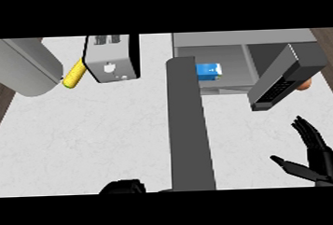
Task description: Pick up the milk, place it into the microwave and close the microwave
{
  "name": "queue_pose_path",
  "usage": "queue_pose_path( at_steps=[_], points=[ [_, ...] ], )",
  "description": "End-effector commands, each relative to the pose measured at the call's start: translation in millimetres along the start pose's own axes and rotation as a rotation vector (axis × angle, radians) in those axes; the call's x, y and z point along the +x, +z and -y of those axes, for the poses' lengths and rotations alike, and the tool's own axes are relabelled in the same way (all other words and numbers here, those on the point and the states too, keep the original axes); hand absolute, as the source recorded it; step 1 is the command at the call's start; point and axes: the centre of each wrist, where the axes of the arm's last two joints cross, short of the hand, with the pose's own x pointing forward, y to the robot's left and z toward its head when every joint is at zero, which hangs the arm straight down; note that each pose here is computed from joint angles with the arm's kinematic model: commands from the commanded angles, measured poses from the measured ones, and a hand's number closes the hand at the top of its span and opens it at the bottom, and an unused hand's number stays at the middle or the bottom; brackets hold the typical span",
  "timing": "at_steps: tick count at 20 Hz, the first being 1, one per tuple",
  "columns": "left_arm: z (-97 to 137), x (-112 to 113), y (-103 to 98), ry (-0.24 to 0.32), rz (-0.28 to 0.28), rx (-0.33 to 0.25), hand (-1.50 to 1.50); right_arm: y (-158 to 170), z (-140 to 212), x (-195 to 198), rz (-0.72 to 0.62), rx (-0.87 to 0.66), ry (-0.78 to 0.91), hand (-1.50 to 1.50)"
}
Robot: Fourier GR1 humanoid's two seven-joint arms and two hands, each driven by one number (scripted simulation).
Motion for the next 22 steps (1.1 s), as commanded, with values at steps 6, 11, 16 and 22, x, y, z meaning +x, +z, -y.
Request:
queue_pose_path(
  at_steps=[6,11,16,22],
  points=[
    [8,-17,-76,-0.105,-0.002,0.044,1.5,22,54,11,0.067,-0.04,-0.055,-1.5],
    [8,-22,-91,-0.182,-0.151,-0.218,1.5,23,79,24,0.059,0.015,-0.059,-1.5],
    [47,-47,-102,-0.203,-0.302,-0.404,1.5,18,64,19,0.077,0.005,-0.096,-1.5],
    [69,-65,-103,-0.224,-0.302,-0.494,1.5,9,84,36,0.132,0.034,-0.126,-1.5]
  ],
)
